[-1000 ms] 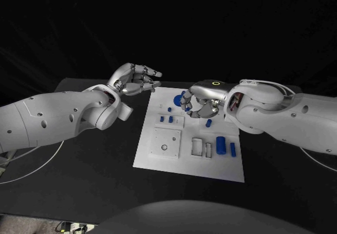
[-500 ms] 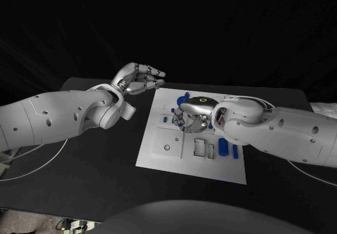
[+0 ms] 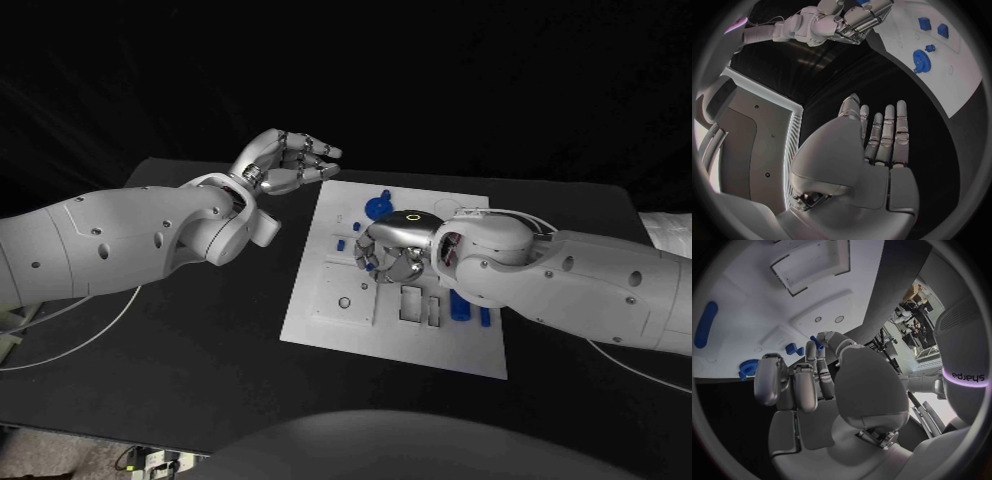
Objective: Assemble the parts on the task board
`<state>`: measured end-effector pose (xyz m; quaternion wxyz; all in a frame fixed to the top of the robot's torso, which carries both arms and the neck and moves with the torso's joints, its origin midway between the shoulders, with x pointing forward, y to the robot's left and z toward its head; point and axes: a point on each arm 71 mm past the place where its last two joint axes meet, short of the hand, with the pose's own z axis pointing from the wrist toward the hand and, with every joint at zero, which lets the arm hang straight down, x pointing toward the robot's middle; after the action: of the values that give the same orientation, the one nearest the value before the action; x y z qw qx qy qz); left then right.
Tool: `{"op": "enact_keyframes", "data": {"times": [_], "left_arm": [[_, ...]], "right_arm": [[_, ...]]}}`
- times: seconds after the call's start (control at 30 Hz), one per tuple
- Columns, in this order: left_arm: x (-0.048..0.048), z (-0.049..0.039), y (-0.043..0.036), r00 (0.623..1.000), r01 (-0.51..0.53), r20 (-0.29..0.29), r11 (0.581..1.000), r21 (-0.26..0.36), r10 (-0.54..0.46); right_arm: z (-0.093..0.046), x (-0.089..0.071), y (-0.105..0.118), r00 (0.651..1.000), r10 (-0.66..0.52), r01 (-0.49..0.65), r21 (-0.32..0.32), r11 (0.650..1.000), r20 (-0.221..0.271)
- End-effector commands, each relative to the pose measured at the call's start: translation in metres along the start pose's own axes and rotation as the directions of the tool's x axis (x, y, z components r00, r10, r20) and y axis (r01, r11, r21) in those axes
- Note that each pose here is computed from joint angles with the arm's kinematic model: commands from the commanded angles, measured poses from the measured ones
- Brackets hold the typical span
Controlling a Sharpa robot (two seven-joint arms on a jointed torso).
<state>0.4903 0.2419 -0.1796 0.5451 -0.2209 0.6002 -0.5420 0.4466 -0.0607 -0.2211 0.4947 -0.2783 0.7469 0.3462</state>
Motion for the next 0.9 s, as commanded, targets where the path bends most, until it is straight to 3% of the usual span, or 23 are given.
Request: {"op": "enact_keyframes", "data": {"times": [0.03, 0.9], "left_arm": [[0.0008, 0.0000, -0.0020, 1.000, 0.006, 0.001, 1.000, 0.020, -0.006], [0.0011, -0.0001, -0.0008, 1.000, 0.008, -0.004, 1.000, 0.013, -0.008]], "right_arm": [[0.001, 0.004, 0.000, 0.999, -0.014, 0.014, 0.001, 1.000, -0.029], [0.004, 0.018, 0.001, 0.999, 0.015, -0.015, -0.002, 1.000, -0.041]]}}
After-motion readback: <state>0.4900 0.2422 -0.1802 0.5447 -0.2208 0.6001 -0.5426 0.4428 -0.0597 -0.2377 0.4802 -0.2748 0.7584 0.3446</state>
